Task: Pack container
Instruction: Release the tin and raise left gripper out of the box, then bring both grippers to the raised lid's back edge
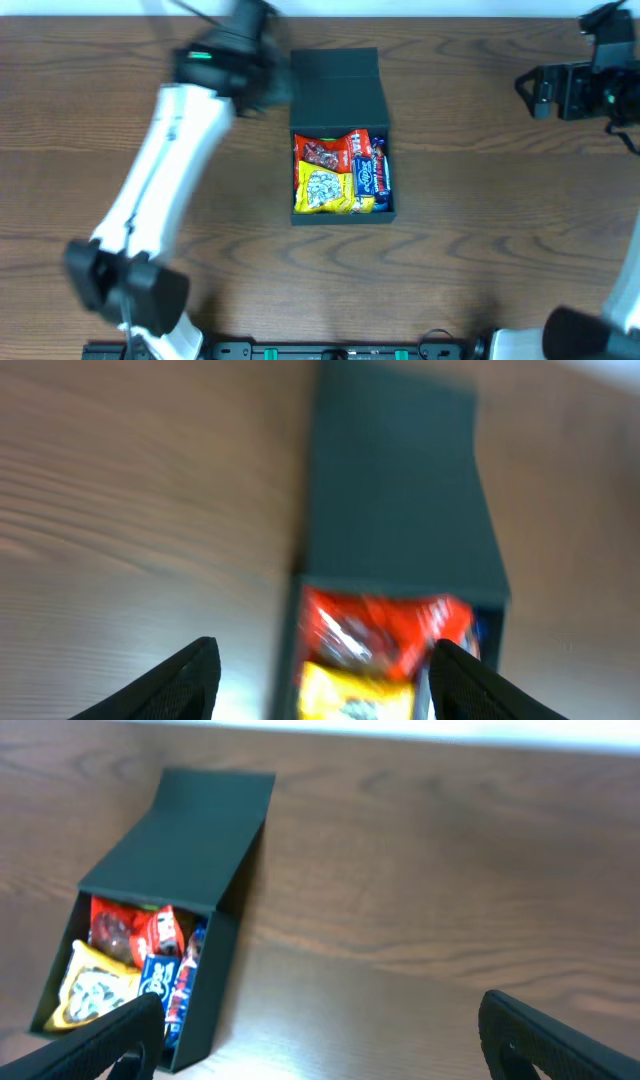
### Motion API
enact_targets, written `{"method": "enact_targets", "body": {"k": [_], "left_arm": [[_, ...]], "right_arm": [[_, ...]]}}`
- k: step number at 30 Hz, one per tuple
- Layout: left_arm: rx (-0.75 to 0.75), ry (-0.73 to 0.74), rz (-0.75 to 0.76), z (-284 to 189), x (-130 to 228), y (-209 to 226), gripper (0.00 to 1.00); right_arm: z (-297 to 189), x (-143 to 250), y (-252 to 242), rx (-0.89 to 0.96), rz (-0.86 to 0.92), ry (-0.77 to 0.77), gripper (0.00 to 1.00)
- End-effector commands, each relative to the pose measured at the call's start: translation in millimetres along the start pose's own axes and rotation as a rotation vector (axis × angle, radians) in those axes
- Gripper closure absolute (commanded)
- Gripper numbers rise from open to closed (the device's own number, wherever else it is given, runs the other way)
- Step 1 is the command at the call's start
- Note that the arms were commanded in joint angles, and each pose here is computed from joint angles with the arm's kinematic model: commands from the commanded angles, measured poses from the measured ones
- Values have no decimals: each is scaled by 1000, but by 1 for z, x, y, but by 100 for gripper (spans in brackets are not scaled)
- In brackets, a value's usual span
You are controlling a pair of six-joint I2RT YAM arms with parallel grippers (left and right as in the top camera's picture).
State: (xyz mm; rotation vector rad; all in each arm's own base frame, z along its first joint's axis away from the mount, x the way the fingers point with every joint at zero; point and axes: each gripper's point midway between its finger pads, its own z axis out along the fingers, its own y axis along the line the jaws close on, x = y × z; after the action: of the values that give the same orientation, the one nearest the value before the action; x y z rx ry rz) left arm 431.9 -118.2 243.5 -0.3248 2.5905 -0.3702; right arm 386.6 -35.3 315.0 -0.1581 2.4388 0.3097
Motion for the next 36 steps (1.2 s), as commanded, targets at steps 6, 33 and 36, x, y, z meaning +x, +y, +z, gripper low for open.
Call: {"method": "enact_targets", "body": {"k": [6,33,36], "left_arm": [[43,-28,-83,-18,-38,68,33],[339,330,-72,153,9,51,94],[345,321,-104,160,6,46,94]], "right_arm": [[88,17,21,-232,53,167,10],[286,89,64,-396,193,458,99],[297,89,66,-390,221,453,99]]}}
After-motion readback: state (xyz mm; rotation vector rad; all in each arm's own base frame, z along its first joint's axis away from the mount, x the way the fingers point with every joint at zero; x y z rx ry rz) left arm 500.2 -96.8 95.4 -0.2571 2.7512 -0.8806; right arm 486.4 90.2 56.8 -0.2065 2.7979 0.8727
